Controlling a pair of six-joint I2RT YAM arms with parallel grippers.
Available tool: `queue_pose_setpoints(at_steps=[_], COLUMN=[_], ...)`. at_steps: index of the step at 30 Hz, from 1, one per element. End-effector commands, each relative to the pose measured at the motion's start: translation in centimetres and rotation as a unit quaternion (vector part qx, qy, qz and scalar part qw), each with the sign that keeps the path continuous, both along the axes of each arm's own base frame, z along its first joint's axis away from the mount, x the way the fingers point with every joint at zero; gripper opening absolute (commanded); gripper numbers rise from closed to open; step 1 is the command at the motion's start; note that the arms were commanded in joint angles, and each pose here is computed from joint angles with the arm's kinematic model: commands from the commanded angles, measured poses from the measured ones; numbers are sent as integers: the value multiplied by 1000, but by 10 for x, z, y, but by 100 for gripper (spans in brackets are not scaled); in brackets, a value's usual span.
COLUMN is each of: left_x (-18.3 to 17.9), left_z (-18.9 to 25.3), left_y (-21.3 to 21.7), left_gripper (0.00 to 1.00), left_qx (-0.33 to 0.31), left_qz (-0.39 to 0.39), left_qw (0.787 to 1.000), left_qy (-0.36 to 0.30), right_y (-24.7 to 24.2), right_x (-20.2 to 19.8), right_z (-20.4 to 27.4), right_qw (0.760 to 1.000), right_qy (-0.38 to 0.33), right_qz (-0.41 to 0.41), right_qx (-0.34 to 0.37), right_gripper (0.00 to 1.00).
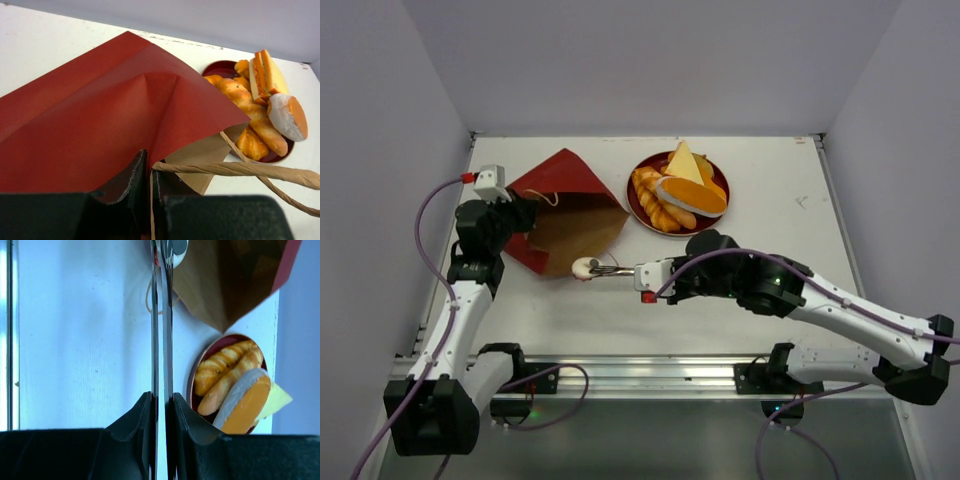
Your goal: Take the fake bread out of the paper bag
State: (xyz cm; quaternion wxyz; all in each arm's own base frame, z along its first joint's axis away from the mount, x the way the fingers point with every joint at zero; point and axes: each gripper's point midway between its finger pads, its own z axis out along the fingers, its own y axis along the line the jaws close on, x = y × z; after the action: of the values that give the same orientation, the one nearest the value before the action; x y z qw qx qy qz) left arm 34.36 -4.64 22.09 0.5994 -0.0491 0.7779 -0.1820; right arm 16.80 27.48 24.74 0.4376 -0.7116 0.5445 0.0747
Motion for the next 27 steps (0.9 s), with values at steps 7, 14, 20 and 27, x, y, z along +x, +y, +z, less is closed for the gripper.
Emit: queue_pose_setpoints(at_steps=[7, 14, 20, 27], left_x=[25, 13, -7, -27], left_z=[20, 21, 7, -1], left_y=[38, 34, 26, 28], left_gripper=[13, 13, 13, 13], left_qx=[30, 38, 41, 61], left_qz=[72, 54, 34, 38], left_qw=[997, 998, 999, 997], left_qy=[-3, -6, -11, -24], right_y=[-57, -83, -60, -37], right_x=[12, 51, 91, 138], right_z=[29, 26, 19, -2], right_qw=[996, 984, 974, 952], right_qy=[-14, -88, -137, -199], right_qz=[-74, -151, -171, -181], right_qx=[46, -6, -55, -147], right_gripper=[0, 0, 0, 0])
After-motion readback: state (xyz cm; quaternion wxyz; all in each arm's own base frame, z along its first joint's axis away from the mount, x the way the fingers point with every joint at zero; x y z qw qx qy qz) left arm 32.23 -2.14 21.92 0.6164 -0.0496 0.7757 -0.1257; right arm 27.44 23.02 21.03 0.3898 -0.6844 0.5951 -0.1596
